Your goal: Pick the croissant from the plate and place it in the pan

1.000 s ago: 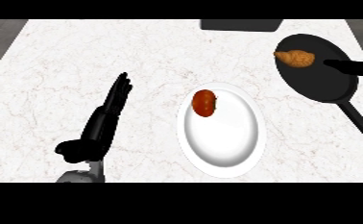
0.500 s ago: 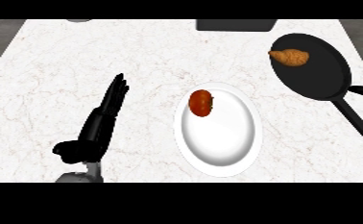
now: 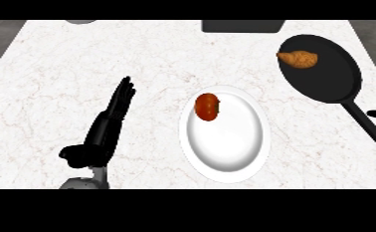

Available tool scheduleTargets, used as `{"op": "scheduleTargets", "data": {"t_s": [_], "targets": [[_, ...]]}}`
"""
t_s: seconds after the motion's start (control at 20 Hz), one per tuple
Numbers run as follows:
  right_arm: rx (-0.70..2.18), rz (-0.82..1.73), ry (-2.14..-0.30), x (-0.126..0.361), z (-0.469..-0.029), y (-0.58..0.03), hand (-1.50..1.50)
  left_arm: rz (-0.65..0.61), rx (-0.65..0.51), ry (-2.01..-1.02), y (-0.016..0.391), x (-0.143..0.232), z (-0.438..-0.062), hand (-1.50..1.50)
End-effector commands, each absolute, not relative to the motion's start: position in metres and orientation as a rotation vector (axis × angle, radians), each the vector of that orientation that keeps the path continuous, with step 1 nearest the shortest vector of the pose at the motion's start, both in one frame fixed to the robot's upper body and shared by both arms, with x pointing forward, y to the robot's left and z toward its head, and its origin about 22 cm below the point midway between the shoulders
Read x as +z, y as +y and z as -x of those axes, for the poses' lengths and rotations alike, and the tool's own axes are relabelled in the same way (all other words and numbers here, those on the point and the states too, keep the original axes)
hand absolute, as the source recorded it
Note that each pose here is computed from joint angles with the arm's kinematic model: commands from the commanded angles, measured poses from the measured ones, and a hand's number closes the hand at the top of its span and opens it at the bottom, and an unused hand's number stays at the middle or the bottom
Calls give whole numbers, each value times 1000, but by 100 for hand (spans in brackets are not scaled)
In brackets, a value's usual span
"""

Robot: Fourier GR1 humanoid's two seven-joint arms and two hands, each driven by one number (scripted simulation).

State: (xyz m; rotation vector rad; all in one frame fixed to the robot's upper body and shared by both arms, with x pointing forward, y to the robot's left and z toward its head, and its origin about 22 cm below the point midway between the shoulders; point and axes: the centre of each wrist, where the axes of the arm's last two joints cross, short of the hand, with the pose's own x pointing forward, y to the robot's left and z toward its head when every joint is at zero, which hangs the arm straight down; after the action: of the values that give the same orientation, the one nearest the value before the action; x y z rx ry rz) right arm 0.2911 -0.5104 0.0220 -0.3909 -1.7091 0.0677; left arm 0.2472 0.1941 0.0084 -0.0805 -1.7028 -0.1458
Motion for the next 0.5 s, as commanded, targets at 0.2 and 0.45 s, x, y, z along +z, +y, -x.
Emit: {"op": "scheduleTargets", "data": {"t_s": [0.2, 0.45], "targets": [[122, 374, -1693, 1, -274, -506, -150, 50, -127, -1688, 195, 3, -242, 0], [133, 457, -1679, 17, -278, -514, -150, 60, -140, -1709, 214, 10, -238, 0]]}}
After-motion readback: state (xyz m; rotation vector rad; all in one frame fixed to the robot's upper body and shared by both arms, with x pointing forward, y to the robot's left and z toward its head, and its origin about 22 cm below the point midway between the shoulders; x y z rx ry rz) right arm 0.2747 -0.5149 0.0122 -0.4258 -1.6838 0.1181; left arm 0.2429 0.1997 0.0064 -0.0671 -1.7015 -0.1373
